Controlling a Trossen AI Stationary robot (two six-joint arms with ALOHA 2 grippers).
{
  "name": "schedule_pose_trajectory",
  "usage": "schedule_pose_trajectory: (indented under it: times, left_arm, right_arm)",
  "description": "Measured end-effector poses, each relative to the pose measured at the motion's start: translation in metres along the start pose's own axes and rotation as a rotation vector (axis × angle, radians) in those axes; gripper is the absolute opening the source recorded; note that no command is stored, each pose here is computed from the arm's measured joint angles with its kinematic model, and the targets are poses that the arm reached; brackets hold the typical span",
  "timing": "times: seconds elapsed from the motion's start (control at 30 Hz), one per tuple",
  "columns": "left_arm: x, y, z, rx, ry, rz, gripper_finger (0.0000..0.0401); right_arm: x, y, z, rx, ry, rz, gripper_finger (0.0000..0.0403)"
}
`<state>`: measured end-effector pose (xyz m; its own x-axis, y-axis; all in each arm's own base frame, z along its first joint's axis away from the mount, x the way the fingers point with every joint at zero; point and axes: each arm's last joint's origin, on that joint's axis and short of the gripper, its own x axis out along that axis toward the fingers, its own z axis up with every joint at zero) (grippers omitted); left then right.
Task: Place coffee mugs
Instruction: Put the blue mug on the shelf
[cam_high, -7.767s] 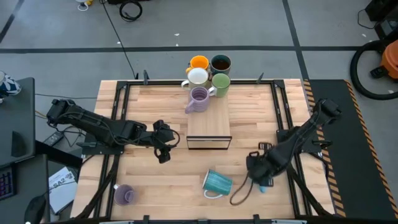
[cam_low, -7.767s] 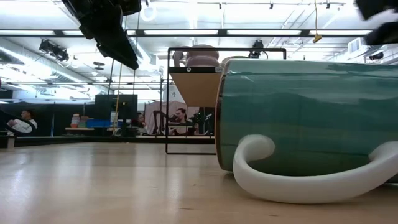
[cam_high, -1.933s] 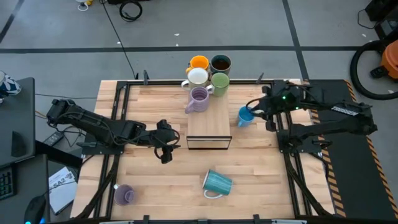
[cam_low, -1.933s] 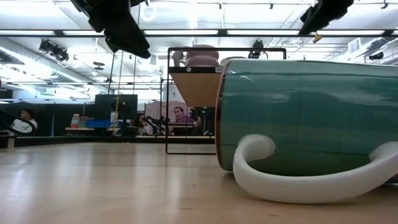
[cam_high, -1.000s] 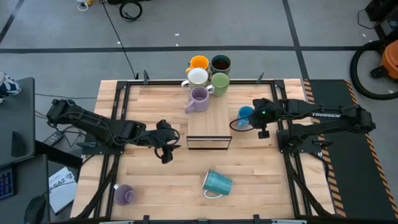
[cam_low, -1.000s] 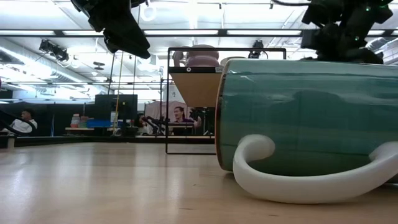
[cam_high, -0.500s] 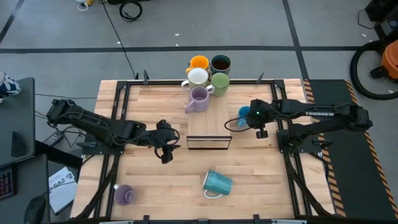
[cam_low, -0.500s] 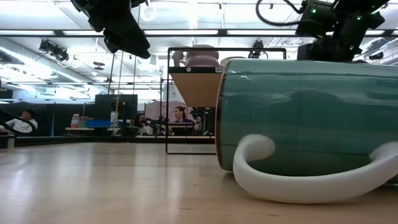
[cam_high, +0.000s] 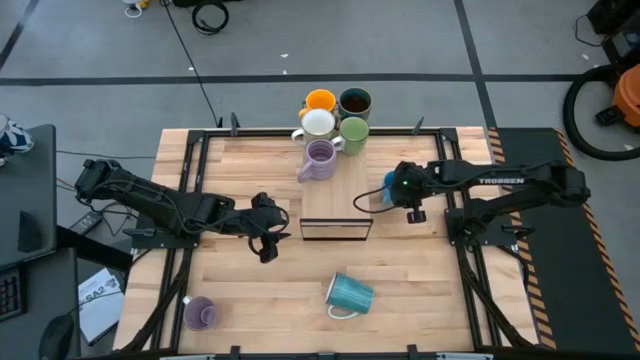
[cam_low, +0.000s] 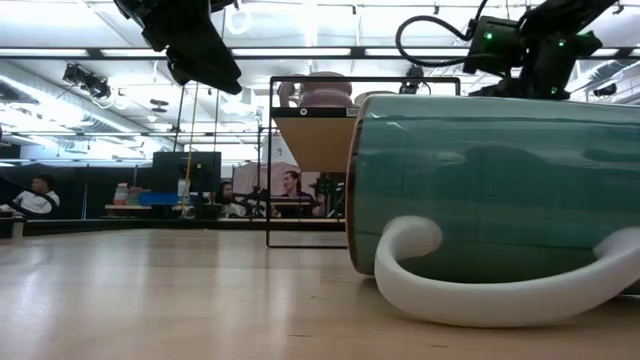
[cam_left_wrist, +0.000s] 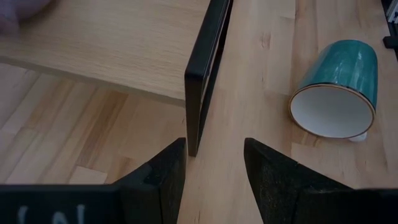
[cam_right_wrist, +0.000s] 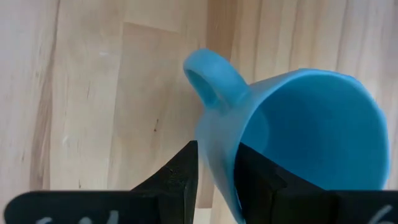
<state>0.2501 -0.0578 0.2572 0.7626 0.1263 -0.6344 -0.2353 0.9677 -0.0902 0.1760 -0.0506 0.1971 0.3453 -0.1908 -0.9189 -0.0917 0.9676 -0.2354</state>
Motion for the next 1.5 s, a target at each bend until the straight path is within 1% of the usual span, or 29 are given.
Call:
schedule_pose_trajectory:
  times: [0.1, 0.2, 0.43, 0.6, 0.7, 0.8, 0.9, 1.03, 1.13, 1.3, 1.5]
  left_arm:
    - [0.0, 0.0, 0.0, -0.001, 0.0, 0.0, 0.0169]
    - [0.0, 0.0, 0.0, -0.001, 0.0, 0.0, 0.0169]
    - [0.0, 0.0, 0.0, -0.002, 0.0, 0.0, 0.0169]
    - [0.0, 0.0, 0.0, -0.002, 0.0, 0.0, 0.0169]
    - [0.0, 0.0, 0.0, -0.003, 0.0, 0.0, 0.0169]
    - [0.0, 0.0, 0.0, -0.003, 0.0, 0.0, 0.0169]
    - [0.0, 0.0, 0.0, -0.003, 0.0, 0.0, 0.0169]
    - [0.0, 0.0, 0.0, -0.003, 0.0, 0.0, 0.0169]
    - [0.0, 0.0, 0.0, -0.003, 0.0, 0.0, 0.0169]
    - [0.0, 0.0, 0.0, -0.002, 0.0, 0.0, 0.0169]
    - [0.0, 0.0, 0.0, -0.001, 0.0, 0.0, 0.0169]
  right_arm:
    - [0.003, 0.0, 0.001, -0.001, 0.012, 0.004, 0.01]
    - [0.005, 0.0, 0.001, -0.002, 0.02, 0.007, 0.0091]
    - [0.006, 0.0, 0.002, -0.002, 0.016, 0.009, 0.0034]
    - [0.006, 0.0, 0.004, -0.002, -0.001, 0.0, 0.0031]
    - [0.0, -0.002, 0.009, -0.009, -0.008, 0.001, 0.0031]
    - [-0.014, -0.005, 0.017, -0.013, -0.004, 0.003, 0.0031]
    - [-0.033, -0.01, 0.023, -0.014, 0.03, -0.004, 0.0031]
    - [-0.066, -0.018, 0.034, 0.034, 0.023, -0.012, 0.0031]
    - [-0.091, -0.025, 0.042, 0.057, -0.005, -0.023, 0.0031]
    - [-0.13, -0.034, 0.055, 0.08, -0.106, -0.063, 0.0032]
    - [-0.157, -0.04, 0.063, 0.091, -0.201, -0.098, 0.0033]
